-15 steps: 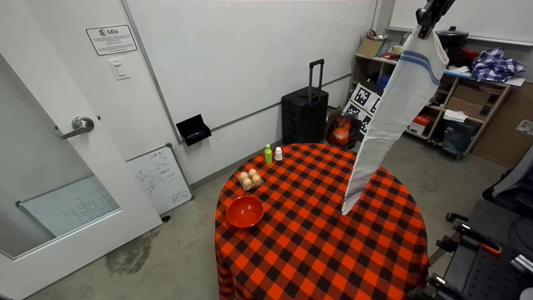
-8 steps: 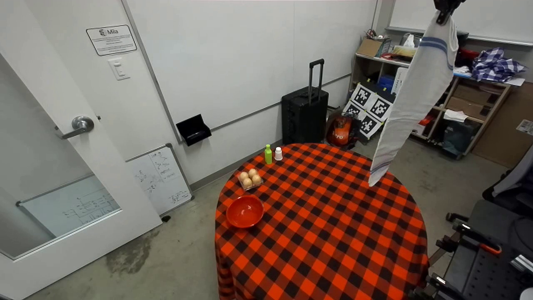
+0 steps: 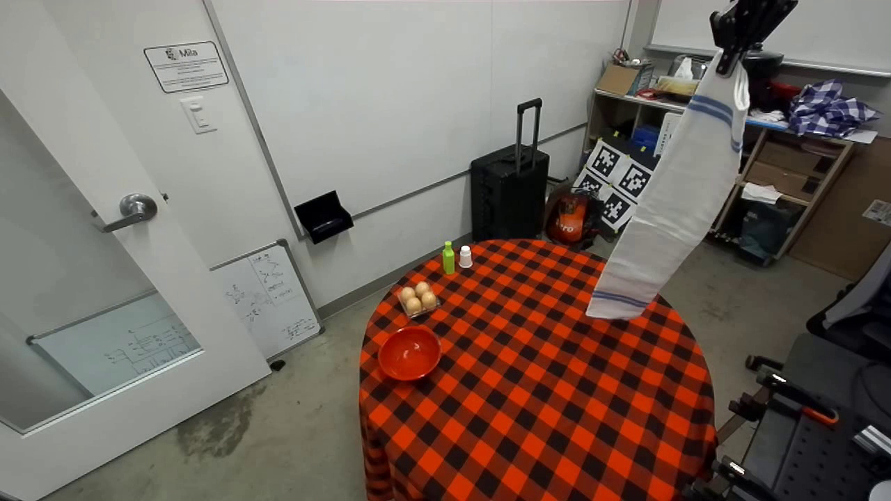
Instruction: Pick up the white and blue towel, set the towel down and fold it three times over
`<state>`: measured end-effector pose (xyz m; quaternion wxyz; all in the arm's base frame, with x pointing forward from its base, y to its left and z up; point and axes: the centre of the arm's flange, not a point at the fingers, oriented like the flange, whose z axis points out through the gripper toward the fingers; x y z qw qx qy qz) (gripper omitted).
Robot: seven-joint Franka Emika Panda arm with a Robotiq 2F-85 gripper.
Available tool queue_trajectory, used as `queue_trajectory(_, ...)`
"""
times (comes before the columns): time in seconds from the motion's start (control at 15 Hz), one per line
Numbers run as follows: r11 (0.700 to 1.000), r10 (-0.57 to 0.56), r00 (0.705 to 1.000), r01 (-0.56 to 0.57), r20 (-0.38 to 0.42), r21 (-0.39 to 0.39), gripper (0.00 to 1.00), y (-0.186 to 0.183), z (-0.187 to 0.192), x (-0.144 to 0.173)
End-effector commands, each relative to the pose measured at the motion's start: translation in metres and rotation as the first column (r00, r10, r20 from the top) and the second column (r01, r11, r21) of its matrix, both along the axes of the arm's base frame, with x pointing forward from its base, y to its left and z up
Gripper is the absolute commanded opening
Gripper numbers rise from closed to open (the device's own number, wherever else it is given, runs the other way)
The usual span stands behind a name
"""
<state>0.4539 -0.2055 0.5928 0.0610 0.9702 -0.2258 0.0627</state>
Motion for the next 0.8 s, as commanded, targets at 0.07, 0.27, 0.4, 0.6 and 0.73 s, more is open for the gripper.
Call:
queue_trajectory(0.07,0.966,-0.084,0.996,0.079,0.012,0.246,0.01,0.02,-0.012,0.017)
queue_trajectory(0.27,0.91,-0.117,0.993,0.095,0.028,0.404,0.01,0.03,-0.016,0.024)
queue_trajectory(0.4,0.863,-0.126,0.991,0.089,0.04,0.497,0.01,0.032,-0.018,0.027)
queue_trajectory(0.6,0.812,-0.143,0.989,0.091,0.045,0.576,0.01,0.026,-0.019,0.023)
queue_trajectory(0.73,0.788,-0.191,0.98,0.118,0.058,0.605,0.01,0.024,-0.019,0.023)
